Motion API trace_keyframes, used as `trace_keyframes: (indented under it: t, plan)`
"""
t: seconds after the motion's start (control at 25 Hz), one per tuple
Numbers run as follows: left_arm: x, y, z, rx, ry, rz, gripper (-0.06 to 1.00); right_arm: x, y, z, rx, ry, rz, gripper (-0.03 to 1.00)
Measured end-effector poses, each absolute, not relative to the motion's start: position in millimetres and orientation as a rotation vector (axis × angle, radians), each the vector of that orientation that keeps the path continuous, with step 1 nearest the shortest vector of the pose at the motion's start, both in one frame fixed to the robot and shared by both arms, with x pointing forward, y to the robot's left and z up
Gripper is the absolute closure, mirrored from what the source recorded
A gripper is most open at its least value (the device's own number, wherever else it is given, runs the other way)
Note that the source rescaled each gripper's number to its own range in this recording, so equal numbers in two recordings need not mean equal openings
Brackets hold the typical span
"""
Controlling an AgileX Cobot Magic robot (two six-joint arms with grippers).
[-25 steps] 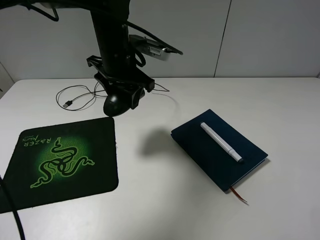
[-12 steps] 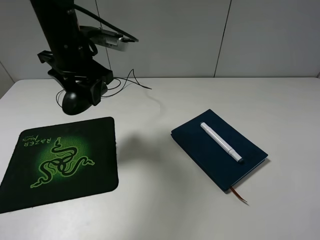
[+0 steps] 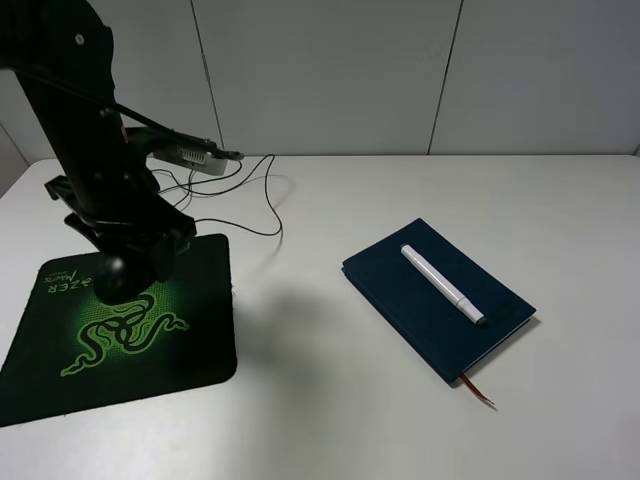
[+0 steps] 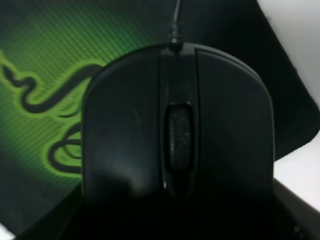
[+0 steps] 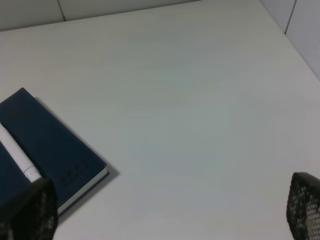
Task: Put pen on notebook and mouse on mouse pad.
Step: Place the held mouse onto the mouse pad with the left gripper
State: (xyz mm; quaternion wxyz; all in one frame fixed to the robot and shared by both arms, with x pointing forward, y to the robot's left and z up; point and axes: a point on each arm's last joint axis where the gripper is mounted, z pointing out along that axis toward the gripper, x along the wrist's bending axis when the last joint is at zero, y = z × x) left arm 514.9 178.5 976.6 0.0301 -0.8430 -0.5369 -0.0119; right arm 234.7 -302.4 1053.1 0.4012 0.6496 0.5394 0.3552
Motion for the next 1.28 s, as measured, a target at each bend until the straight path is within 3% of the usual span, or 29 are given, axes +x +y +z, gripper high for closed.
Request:
trace_keyframes:
  t: [0.44,0.84,1.28]
  plan:
    - [504.6,189.6,944.7,-2.576,-1.713,-0.123,0.94,234.7,-302.4,1053.1,1.642,1.364,0.898,-0.03]
    - [512.3,232.4,929.3,-2.445,-1.936,-0.147,0.94,234.7,-302.4,1053.1,1.642,1.364,0.898,-0.03]
    - [520.3,235.1,896.7,-2.392,-1.944,-0.092,0.94,234.7,-302.4,1053.1,1.642,1.364,0.898,-0.03]
